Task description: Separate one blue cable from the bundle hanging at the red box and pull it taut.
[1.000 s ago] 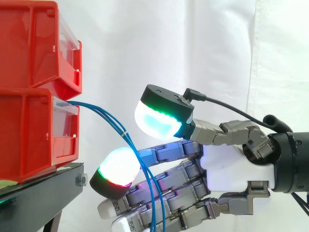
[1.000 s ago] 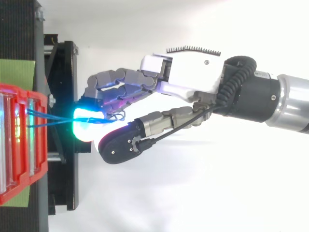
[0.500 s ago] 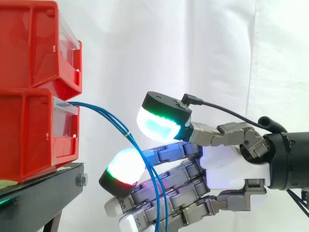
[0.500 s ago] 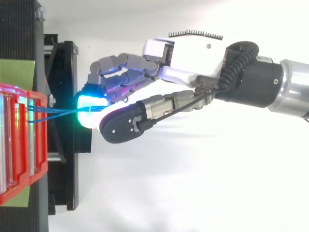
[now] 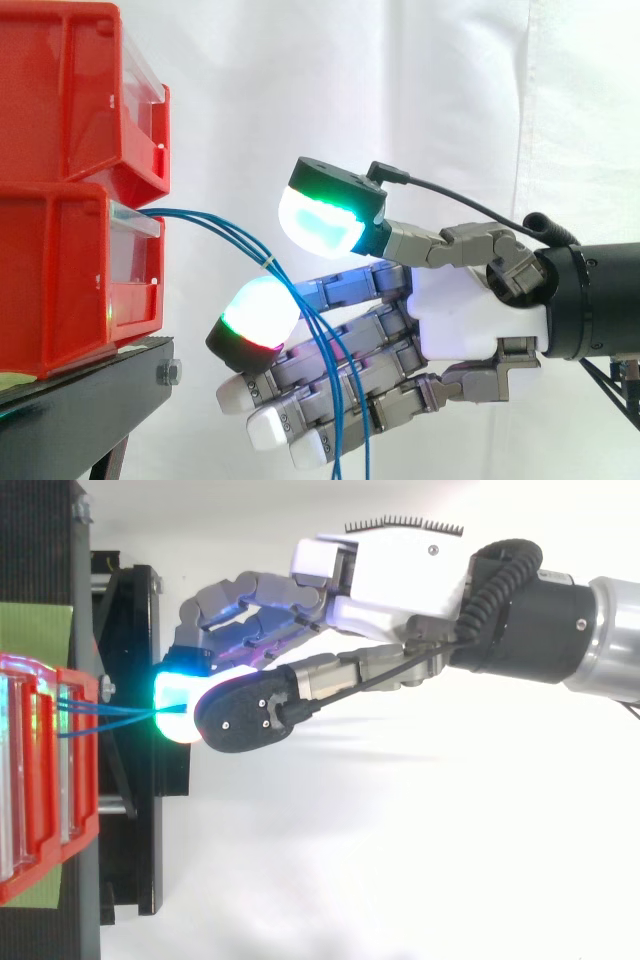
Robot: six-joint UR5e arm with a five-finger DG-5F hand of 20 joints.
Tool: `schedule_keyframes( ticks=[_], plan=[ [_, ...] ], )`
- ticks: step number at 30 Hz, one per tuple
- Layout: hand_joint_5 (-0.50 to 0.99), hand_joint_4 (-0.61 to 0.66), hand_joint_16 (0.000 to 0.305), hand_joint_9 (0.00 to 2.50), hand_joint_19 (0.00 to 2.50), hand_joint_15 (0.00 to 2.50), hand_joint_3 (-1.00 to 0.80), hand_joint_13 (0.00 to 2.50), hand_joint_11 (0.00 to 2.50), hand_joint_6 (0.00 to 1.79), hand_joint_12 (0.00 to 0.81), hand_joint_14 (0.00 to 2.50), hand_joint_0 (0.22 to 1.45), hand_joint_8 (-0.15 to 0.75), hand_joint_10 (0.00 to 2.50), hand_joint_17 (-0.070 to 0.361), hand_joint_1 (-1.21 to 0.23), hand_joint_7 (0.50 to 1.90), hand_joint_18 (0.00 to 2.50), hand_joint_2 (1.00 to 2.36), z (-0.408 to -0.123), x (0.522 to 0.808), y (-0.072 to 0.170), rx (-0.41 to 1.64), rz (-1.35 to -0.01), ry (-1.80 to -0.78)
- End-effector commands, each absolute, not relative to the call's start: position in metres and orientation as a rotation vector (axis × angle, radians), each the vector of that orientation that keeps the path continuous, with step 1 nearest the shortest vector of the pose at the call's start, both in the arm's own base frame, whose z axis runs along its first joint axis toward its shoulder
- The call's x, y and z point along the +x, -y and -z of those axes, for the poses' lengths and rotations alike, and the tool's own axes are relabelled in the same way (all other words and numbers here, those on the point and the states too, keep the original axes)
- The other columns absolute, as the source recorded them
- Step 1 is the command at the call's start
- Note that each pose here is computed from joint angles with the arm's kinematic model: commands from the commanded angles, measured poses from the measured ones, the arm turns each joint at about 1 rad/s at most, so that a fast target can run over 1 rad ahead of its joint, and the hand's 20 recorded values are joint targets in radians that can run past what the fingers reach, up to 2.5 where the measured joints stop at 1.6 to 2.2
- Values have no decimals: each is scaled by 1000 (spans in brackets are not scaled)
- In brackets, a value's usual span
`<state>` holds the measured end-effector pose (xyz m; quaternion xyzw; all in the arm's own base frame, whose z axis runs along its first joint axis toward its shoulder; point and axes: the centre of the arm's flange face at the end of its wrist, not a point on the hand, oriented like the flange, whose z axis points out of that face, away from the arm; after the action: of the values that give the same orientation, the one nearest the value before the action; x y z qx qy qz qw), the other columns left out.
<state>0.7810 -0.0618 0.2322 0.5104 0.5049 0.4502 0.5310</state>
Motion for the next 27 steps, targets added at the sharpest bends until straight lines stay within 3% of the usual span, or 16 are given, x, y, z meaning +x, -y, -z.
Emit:
schedule_keyframes(
  ticks=[1, 4, 16, 19, 27],
  plan=[
    [-137, 213, 36, 624, 326, 271, -390, 703, 172, 723, 332, 9, 623, 344, 5, 82, -495, 1013, 590, 1009, -242, 779, 62, 1214, -1076, -1201],
    [-153, 202, 37, 625, 328, 270, -342, 706, 179, 788, 334, 10, 617, 344, 4, 82, -537, 939, 591, 1012, -248, 777, 64, 1215, -1069, -1204],
    [-183, 194, 37, 630, 326, 293, -146, 714, 264, 908, 346, 10, 607, 353, 7, 84, -691, 976, 596, 1019, -261, 772, 62, 1219, -1060, -1215],
    [-186, 173, 37, 627, 325, 304, -185, 721, 277, 906, 347, 11, 635, 350, 7, 84, -768, 1055, 597, 1019, -266, 770, 62, 1220, -1055, -1220],
    [-188, 162, 37, 665, 323, 323, -411, 759, 336, 940, 344, 12, 702, 347, 8, 82, -817, 982, 627, 1007, -268, 766, 61, 1232, -1040, -1243]
  ],
)
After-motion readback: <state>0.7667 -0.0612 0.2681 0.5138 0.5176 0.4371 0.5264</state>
